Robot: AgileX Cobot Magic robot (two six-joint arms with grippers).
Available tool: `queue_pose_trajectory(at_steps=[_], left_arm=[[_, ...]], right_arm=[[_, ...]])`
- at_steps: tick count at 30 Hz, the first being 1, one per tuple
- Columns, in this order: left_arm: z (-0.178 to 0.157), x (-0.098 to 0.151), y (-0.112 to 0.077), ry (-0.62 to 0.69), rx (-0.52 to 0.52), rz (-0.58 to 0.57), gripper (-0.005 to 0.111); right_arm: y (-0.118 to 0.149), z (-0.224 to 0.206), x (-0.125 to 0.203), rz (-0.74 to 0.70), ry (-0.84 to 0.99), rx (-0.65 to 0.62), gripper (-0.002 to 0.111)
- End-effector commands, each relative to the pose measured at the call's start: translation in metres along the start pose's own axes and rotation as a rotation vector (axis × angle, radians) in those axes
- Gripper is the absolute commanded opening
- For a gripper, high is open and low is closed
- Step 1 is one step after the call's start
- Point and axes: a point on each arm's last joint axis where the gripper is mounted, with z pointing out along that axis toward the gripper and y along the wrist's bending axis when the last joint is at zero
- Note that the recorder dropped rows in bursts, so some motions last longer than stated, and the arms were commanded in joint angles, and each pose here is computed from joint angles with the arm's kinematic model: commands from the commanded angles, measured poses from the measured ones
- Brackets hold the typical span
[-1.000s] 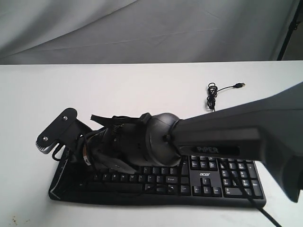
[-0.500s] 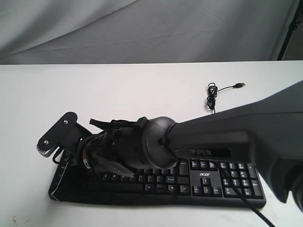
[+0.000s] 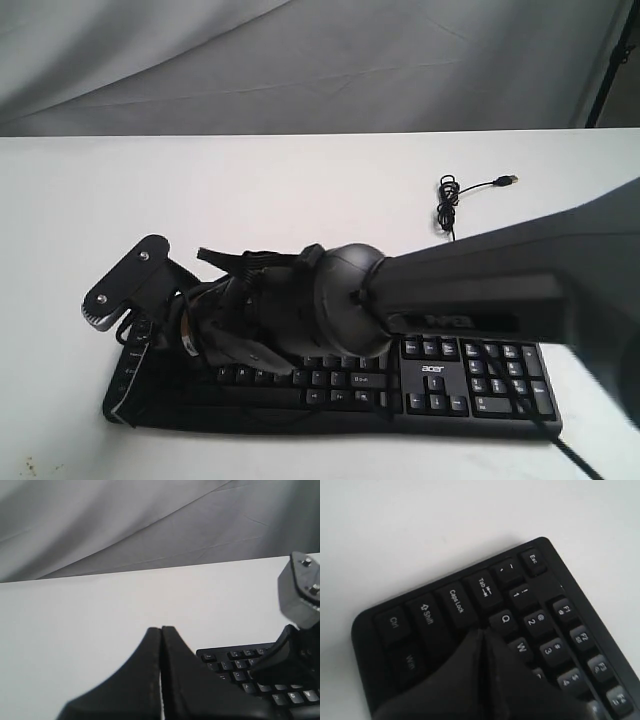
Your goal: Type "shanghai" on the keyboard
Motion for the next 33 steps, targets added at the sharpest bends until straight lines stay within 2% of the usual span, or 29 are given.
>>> queue_pose_trajectory(at_steps=[1, 4, 10, 33], left_arm=[[0.000, 0.001, 0.000, -0.002, 0.003, -0.002, 0.000], [0.000, 0.001, 0.000, -0.002, 0.003, -0.002, 0.000], [0.000, 0.001, 0.000, -0.002, 0.003, -0.002, 0.000], [0.000, 0.001, 0.000, -0.002, 0.003, -0.002, 0.000]], right_arm=[[-0.020, -0.039, 0.011, 0.043, 0.005, 0.033, 0.000], [-0.042, -0.060, 0.034, 0.140, 0.016, 0.061, 0.000], [-0.061, -0.064, 0.058, 0.234, 0.005, 0.083, 0.000], [-0.066, -0.045, 0.076, 0.243, 0.038, 0.083, 0.000]])
